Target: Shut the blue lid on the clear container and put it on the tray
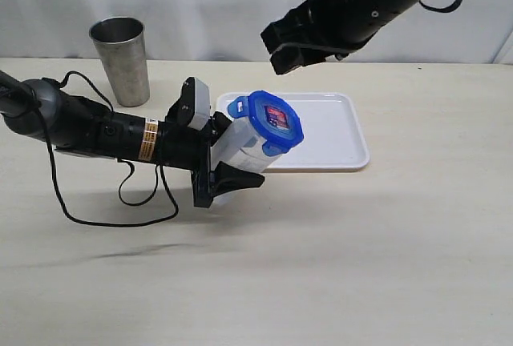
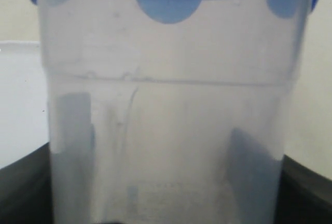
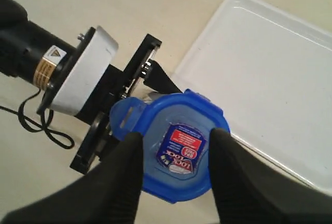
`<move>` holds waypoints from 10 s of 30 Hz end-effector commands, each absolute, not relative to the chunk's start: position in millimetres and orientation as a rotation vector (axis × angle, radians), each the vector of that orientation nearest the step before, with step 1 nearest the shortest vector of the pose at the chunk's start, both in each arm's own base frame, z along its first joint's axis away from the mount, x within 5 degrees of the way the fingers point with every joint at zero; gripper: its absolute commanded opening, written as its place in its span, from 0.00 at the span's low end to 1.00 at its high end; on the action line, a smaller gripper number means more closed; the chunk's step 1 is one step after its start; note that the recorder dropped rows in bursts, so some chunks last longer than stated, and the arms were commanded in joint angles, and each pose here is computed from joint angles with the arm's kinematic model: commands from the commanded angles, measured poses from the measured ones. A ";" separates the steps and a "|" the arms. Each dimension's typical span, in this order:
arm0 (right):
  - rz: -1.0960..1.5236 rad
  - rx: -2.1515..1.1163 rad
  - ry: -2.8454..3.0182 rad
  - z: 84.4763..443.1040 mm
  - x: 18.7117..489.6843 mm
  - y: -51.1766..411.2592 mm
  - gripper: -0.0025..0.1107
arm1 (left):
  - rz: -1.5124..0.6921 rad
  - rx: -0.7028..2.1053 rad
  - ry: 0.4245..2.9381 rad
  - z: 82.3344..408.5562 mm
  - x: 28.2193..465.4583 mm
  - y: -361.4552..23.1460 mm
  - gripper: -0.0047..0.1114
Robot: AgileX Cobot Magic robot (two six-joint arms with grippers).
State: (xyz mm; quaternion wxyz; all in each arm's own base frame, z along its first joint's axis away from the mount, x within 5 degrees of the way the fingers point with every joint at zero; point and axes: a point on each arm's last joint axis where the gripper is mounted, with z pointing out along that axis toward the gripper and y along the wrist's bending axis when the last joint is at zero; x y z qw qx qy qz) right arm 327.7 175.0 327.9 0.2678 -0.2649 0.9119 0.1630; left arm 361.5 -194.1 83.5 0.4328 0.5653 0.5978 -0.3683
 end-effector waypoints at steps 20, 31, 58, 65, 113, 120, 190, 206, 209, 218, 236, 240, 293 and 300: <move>-0.051 -0.637 2.729 277.0 345.4 269.6 0.37 | -0.893 1.402 1.503 86.7 363.0 -194.2 0.04; -0.161 -0.777 2.713 252.5 339.6 289.9 0.24 | -0.893 1.405 1.503 86.6 362.9 -194.2 0.04; -0.203 -0.944 2.603 272.9 333.8 288.8 0.34 | -0.899 1.405 1.495 87.2 362.5 -194.5 0.04; -0.166 -0.901 2.492 325.9 320.5 271.7 0.46 | -0.899 1.405 1.495 87.2 362.5 -194.5 0.04; 0.442 -0.468 1.216 367.3 -6.0 -23.3 0.06 | -0.882 1.419 1.473 87.3 362.6 -194.5 0.04; 0.418 -0.482 1.277 360.2 -2.8 -22.5 0.06 | -0.882 1.419 1.474 87.2 362.6 -194.7 0.04; 0.197 0.041 1.827 182.6 53.2 6.4 0.06 | -0.890 1.430 1.464 87.4 361.5 -194.8 0.04; 0.204 0.039 1.831 182.2 53.1 6.8 0.06 | -0.883 1.438 1.469 86.5 361.5 -194.5 0.04; 0.202 0.039 1.849 180.6 52.6 6.7 0.06 | -0.883 1.438 1.469 86.5 361.5 -194.5 0.04; 0.161 -0.003 1.743 189.9 54.8 5.9 0.06 | -0.880 1.439 1.471 86.4 361.7 -194.4 0.04; -0.098 -0.237 1.551 205.5 56.4 4.1 0.06 | -0.880 1.439 1.471 86.4 361.7 -194.4 0.04; -0.114 -0.224 1.643 197.5 56.2 1.4 0.06 | -0.880 1.439 1.471 86.4 361.7 -194.4 0.04; -0.120 -0.188 1.796 184.3 54.2 -2.3 0.06 | -0.629 1.295 1.441 111.5 393.7 -227.1 0.04; -0.120 -0.188 1.796 184.3 54.2 -2.3 0.06 | -0.161 1.450 1.439 143.1 426.2 -261.1 0.04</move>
